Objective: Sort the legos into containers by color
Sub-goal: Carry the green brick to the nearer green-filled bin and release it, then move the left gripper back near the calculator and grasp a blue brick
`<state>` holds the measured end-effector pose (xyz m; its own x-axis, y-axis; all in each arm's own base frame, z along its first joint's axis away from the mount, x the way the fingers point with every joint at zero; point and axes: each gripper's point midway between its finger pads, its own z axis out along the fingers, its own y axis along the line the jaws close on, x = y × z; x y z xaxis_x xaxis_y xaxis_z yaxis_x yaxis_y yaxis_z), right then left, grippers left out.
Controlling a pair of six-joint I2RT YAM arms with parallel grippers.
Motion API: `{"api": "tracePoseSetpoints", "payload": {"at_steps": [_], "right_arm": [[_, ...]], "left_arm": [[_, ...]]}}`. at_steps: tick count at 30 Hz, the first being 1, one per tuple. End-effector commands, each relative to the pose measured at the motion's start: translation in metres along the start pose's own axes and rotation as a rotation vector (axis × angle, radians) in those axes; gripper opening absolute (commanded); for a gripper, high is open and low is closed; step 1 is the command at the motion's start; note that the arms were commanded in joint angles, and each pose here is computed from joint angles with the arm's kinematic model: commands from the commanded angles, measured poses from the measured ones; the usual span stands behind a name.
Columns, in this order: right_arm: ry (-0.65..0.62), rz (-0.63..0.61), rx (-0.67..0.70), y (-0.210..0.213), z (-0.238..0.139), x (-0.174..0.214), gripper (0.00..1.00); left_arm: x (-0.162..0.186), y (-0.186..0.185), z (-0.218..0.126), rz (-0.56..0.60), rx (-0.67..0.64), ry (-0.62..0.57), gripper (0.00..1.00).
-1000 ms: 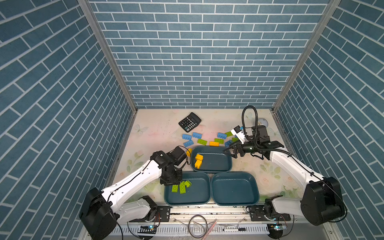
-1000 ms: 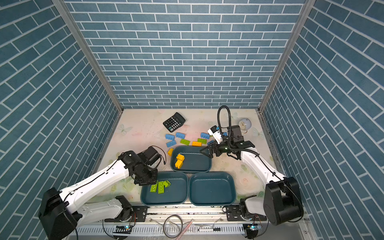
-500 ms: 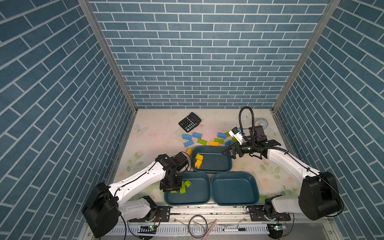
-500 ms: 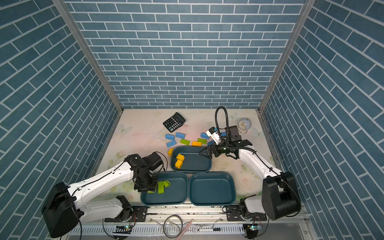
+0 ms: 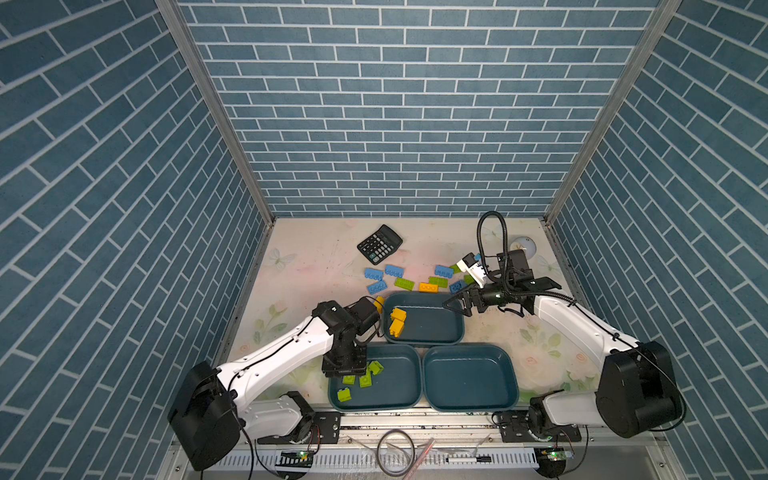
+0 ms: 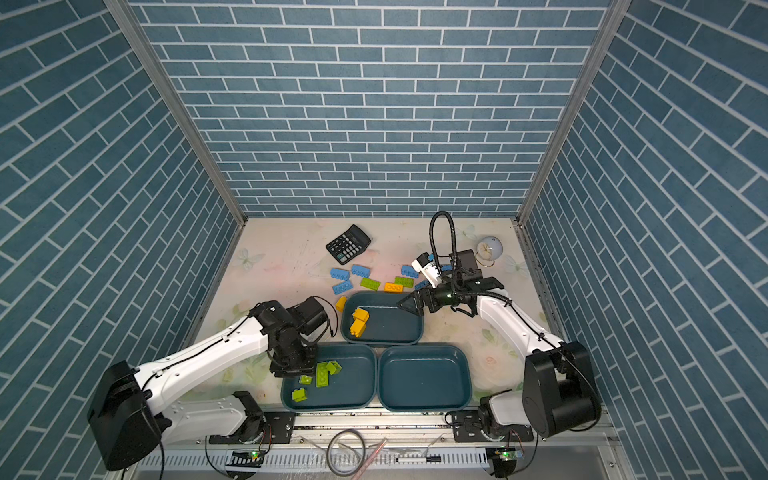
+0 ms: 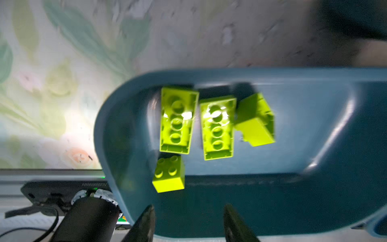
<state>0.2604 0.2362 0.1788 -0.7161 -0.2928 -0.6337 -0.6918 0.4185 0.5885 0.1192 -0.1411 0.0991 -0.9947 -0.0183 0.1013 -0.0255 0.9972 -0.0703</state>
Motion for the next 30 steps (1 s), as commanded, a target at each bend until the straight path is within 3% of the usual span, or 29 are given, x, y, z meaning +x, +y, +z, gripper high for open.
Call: {"api": "tracePoseSetpoints", "payload": {"at_steps": [1, 9, 18, 24, 30], "right_arm": [[0.007, -0.046, -0.008, 0.005, -0.001, -0.007, 0.99], [-0.002, -0.050, 0.035, -0.003, -0.002, -0.012, 0.99], [-0.015, -0.053, 0.072, -0.009, -0.003, -0.013, 0.99], [-0.020, -0.053, 0.078, -0.013, -0.003, -0.018, 0.99], [-0.024, -0.047, 0.078, -0.017, -0.003, -0.021, 0.99]], "left_arm": [[-0.028, -0.006, -0.016, 0.041, -0.012, -0.073, 0.59], [-0.113, -0.017, -0.027, 0.067, 0.019, -0.176, 0.68], [-0.219, -0.017, -0.034, 0.095, 0.021, -0.296, 0.71], [-0.263, -0.025, -0.027, -0.080, 0.080, -0.309, 0.71], [-0.296, -0.036, -0.022, -0.465, 0.197, -0.389, 0.70]]}}
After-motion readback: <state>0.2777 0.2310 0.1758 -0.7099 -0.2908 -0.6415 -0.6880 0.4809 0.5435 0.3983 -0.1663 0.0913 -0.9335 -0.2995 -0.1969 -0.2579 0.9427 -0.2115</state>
